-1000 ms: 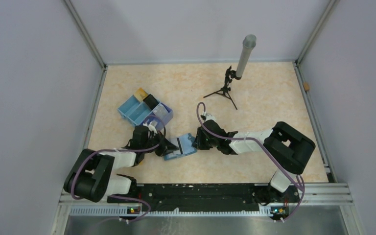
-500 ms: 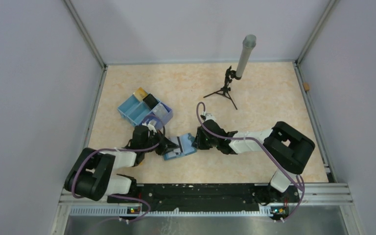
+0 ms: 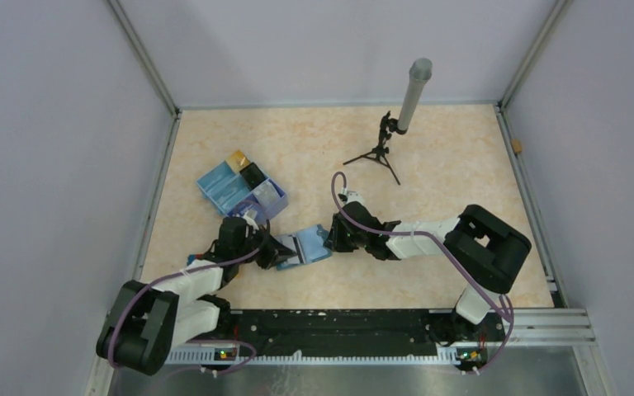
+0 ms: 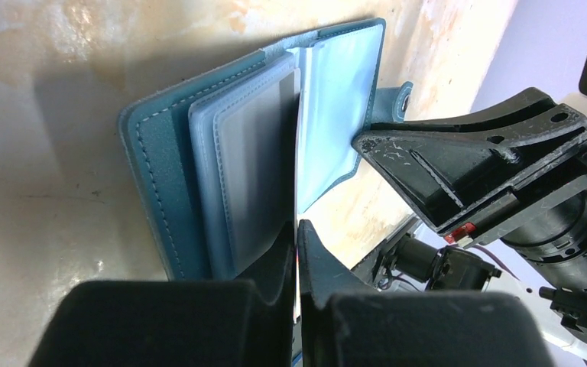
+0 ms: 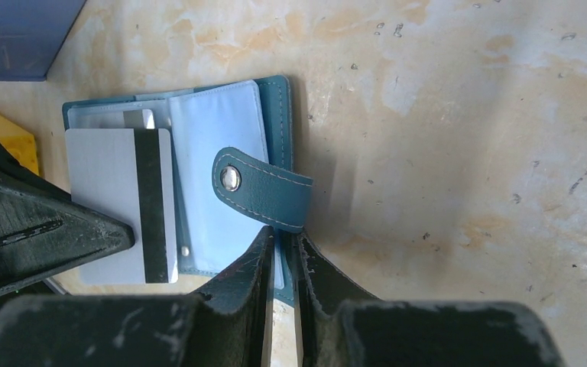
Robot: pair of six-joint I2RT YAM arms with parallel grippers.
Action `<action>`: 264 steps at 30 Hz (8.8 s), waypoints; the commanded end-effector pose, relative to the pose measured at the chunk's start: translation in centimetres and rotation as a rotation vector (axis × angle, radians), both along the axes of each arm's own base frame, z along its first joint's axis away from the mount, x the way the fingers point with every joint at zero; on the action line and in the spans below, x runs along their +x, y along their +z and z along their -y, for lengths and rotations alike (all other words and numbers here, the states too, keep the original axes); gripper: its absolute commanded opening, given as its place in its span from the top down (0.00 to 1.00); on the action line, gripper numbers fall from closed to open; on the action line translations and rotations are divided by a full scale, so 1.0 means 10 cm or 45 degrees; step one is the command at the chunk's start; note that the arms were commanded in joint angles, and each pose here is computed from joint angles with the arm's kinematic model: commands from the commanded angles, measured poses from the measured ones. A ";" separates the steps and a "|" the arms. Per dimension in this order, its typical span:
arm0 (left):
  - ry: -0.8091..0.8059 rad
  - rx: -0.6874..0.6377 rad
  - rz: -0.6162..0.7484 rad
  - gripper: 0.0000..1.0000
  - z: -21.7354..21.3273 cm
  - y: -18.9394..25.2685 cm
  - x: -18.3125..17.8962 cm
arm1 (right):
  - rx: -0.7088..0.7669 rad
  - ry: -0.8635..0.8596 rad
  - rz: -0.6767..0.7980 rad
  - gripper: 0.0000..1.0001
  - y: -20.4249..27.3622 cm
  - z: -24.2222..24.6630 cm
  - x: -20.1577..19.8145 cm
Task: Put the credit cards into the card holder
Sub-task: Insert the credit card into the card holder.
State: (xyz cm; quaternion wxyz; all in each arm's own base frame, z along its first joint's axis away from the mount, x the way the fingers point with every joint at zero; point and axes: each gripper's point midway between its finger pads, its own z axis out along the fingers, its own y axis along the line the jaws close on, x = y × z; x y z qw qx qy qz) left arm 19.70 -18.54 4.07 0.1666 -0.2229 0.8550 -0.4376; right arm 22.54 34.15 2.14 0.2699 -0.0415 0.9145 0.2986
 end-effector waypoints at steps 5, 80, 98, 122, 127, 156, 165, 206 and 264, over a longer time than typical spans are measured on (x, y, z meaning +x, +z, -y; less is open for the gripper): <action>-0.035 -0.016 -0.024 1.00 0.04 0.01 -0.01 | -0.144 -0.013 -0.052 0.90 -0.26 0.17 -0.09; -0.241 0.069 -0.021 1.00 0.25 -0.05 0.01 | -0.194 -0.023 -0.070 0.91 -0.33 0.23 -0.10; -0.157 0.022 -0.117 1.00 0.21 -0.11 -0.12 | -0.209 -0.030 -0.076 0.91 -0.35 0.26 -0.10; -0.216 0.207 -0.006 1.00 0.05 -0.01 -0.14 | -0.239 -0.042 -0.073 1.00 -0.34 0.31 -0.10; -0.288 0.227 0.078 1.00 0.14 0.17 -0.10 | -0.252 -0.060 -0.064 1.00 -0.27 0.41 -0.13; -0.450 0.015 -0.028 1.00 0.86 0.20 -0.19 | -0.370 -0.124 -0.091 1.00 -0.26 0.99 -0.36; -0.395 0.029 -0.093 1.00 0.80 0.05 -0.23 | -0.372 -0.128 -0.090 1.00 -0.27 0.99 -0.35; -0.201 0.022 -0.046 1.00 0.78 -0.18 0.01 | -0.352 -0.099 -0.105 1.00 -0.25 0.93 -0.37; -0.411 0.487 -0.079 0.30 0.50 -0.16 -0.10 | -0.351 -0.080 -0.094 1.00 -0.27 0.89 -0.34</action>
